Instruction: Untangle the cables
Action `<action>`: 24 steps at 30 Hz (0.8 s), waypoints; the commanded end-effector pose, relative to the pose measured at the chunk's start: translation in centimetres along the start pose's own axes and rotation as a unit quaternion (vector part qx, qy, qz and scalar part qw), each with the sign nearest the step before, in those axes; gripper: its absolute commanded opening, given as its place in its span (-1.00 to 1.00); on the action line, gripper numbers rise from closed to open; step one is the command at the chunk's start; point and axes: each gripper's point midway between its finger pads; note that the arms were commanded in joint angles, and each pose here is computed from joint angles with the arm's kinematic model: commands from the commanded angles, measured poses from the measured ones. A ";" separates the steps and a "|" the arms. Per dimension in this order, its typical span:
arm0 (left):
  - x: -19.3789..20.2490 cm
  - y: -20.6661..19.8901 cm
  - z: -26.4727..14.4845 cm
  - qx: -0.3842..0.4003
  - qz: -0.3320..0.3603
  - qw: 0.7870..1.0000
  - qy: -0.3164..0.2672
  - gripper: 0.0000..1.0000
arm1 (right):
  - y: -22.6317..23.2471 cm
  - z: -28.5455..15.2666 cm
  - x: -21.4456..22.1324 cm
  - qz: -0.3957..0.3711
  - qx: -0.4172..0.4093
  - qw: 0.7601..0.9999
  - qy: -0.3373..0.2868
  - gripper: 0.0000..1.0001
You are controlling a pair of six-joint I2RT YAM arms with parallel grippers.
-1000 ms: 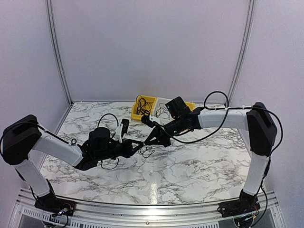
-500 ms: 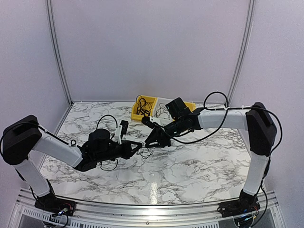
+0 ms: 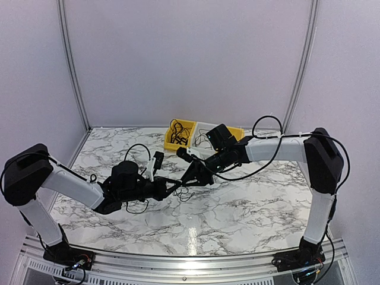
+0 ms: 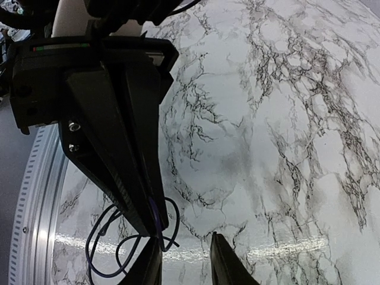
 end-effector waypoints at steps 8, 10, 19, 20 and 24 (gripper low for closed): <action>-1.1 -0.4 0.3 0.001 0.010 1.000 -0.028 -0.93 | 0.5 -0.6 -1.8 -0.007 -0.018 0.999 -0.031 -1.00; -1.7 0.7 0.1 -0.027 0.008 0.998 -0.051 -0.77 | 0.7 -1.0 -2.0 -0.007 -0.014 0.999 -0.030 -1.00; -3.9 3.6 1.1 -0.095 -0.004 0.989 -0.116 -0.63 | 1.7 -2.6 -4.4 -0.008 -0.025 0.998 -0.050 -1.00; -4.1 3.8 1.3 -0.099 -0.006 0.988 -0.119 -0.63 | 1.8 -2.8 -4.9 -0.009 -0.026 0.998 -0.054 -1.00; -4.1 5.3 1.6 -0.124 -0.015 0.983 -0.133 -0.62 | 2.1 -3.8 -6.3 -0.012 -0.027 0.997 -0.065 -1.00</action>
Point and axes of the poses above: each gripper's point midway between its finger pads, its own z axis out along the fingers, its own y axis along the line the jaws close on, x = y × z, and after that the axes turned 14 degrees about -z, right-handed
